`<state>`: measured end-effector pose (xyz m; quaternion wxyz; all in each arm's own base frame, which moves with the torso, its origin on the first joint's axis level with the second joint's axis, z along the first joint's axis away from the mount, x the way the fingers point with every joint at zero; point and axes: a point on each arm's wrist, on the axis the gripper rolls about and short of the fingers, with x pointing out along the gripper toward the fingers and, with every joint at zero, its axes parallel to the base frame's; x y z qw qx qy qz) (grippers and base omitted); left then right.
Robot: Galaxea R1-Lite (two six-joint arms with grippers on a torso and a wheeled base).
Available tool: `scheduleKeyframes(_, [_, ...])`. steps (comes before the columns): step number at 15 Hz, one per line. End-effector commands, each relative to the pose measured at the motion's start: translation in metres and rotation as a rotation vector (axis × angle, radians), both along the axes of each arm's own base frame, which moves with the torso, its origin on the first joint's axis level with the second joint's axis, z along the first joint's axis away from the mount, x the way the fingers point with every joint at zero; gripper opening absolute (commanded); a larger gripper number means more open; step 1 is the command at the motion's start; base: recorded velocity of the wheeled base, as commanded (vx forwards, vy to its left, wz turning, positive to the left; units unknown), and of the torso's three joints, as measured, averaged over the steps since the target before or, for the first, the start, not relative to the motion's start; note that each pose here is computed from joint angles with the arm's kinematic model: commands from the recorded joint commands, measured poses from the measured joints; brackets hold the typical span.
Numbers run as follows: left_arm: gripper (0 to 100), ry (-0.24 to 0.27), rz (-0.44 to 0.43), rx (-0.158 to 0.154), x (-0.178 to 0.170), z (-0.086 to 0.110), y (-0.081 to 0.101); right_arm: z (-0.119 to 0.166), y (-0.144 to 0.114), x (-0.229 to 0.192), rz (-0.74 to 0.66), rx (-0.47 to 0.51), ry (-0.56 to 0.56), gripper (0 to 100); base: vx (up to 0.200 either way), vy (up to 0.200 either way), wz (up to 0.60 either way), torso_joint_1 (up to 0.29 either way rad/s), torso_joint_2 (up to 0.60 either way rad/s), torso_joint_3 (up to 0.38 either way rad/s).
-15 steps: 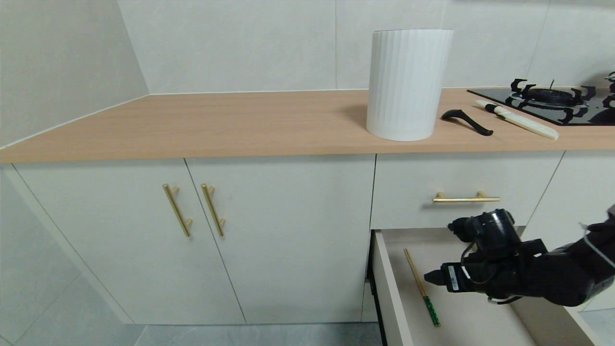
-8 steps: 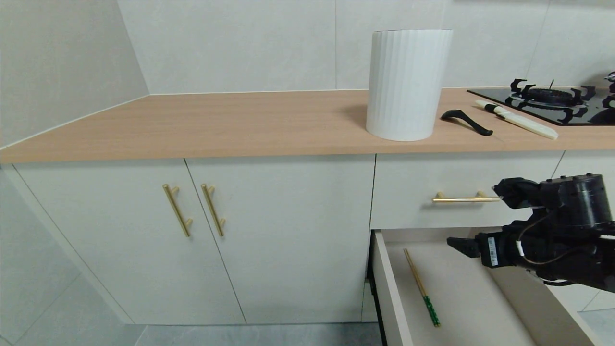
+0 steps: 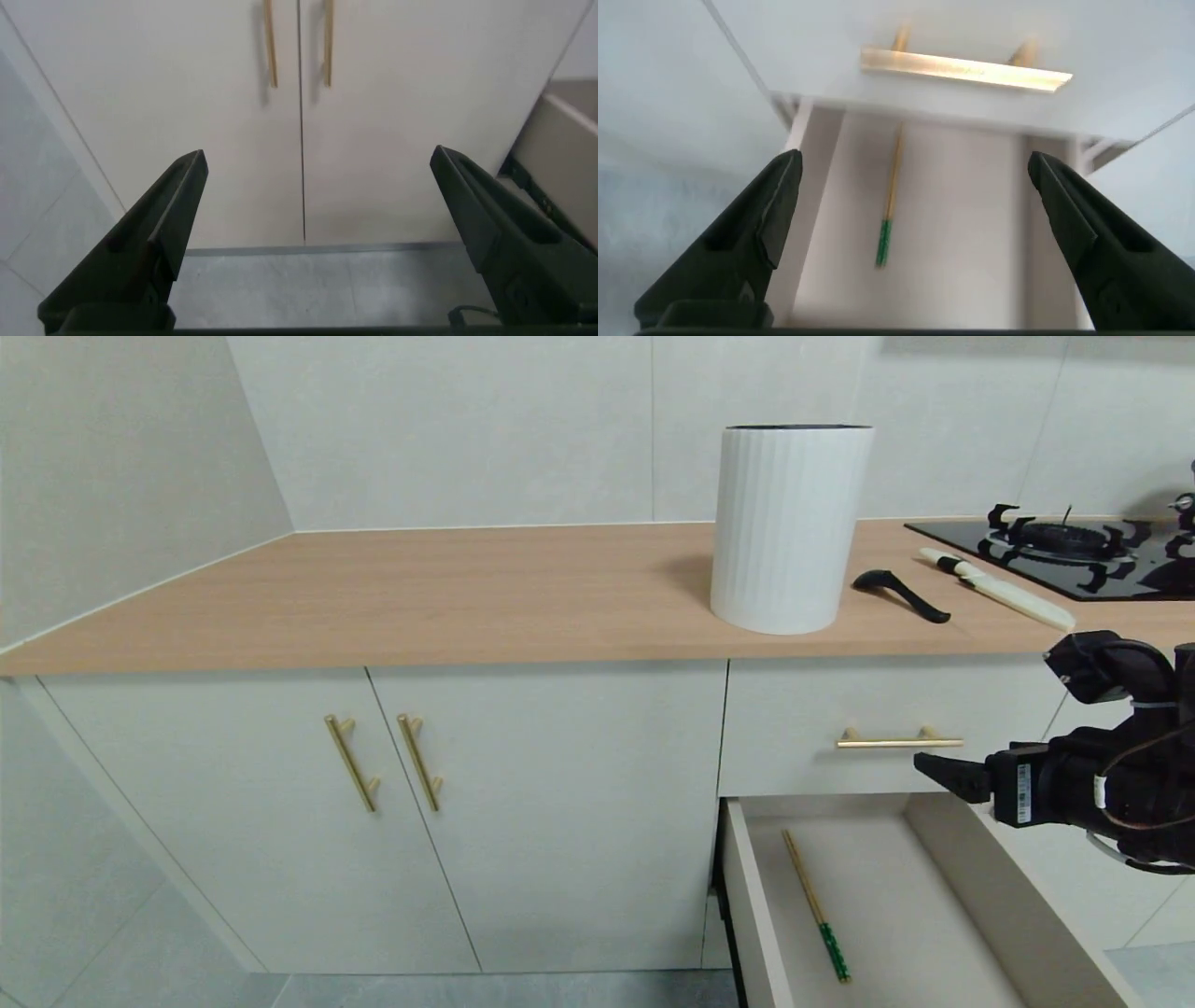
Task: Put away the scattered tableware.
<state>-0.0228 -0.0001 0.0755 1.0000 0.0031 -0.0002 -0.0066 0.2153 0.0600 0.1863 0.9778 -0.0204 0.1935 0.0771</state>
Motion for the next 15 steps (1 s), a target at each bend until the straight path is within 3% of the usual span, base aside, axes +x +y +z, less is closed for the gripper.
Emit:
scheduleKeyframes(1, [100, 0.0, 0.001, 0.0, 0.0, 0.0, 0.0, 0.004, -0.001, -0.003, 0.0, 0.003, -0.021, 100, 0.0, 0.0, 0.0, 0.139, -0.46, -0.271])
scheduleKeyframes(8, [100, 0.0, 0.001, 0.0, 0.0, 0.0, 0.0, 0.018, -0.01, 0.001, -0.036, -0.004, -0.078, 100, 0.0, 0.0, 0.0, 0.178, -0.46, -0.284])
scheduleKeyframes(15, [100, 0.0, 0.001, 0.0, 0.0, 0.0, 0.0, 0.013, -0.008, 0.006, -0.023, -0.009, -0.055, 100, 0.0, 0.0, 0.0, 0.193, -0.44, -0.256])
